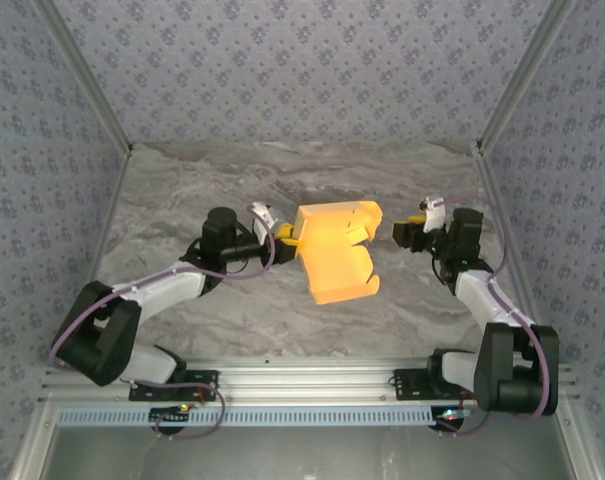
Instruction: Fold the paper box
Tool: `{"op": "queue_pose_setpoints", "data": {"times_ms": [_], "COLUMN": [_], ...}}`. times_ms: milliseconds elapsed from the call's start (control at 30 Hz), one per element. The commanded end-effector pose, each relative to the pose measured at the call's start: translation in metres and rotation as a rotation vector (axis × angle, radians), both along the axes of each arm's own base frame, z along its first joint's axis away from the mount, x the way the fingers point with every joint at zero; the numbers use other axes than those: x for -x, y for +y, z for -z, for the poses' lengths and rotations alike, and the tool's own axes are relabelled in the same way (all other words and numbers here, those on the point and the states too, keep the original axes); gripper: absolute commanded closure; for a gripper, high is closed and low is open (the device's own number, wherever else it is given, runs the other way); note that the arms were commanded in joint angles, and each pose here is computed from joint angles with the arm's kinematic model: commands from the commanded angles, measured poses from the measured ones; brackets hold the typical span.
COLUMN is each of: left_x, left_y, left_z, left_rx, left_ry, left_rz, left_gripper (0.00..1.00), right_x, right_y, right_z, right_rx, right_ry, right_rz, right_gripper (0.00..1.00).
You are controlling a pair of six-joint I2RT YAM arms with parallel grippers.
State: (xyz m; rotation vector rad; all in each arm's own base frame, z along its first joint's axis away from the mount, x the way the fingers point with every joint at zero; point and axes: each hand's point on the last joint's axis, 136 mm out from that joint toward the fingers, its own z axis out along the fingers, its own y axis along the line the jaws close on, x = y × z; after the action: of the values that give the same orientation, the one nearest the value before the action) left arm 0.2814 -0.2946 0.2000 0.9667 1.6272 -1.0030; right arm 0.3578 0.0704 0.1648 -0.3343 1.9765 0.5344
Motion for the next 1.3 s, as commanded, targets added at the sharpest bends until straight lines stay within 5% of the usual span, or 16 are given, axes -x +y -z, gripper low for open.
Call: {"op": "queue_pose_setpoints", "data": {"times_ms": [0, 400, 733, 1267], "left_x": [0.008, 0.014, 0.015, 0.01], "left_y": [0.0, -0.005, -0.004, -0.001], "left_z": [-0.016, -0.03, -0.03, -0.032], "left_rx": [0.017, 0.056, 0.049, 0.029], "left_ry": [-0.029, -0.033, -0.048, -0.095], "left_rz": [0.055, 0.114, 0.114, 0.049], "left_gripper": [0.6, 0.6, 0.6, 0.6], "right_x": [0.007, 0.046, 0.041, 0.014], "right_y": [0.031, 0.091, 0.101, 0.117], "right_z": [-0.026, -0.041, -0.036, -0.033], "right_rx": [-0.021, -0.035, -0.028, 0.02], "right_ry": [-0.05, -0.144, -0.143, -0.18], "right_rz": [-0.23, -0.587, -0.564, -0.328], "right_gripper": [0.47, 0.53, 0.49, 0.66]}}
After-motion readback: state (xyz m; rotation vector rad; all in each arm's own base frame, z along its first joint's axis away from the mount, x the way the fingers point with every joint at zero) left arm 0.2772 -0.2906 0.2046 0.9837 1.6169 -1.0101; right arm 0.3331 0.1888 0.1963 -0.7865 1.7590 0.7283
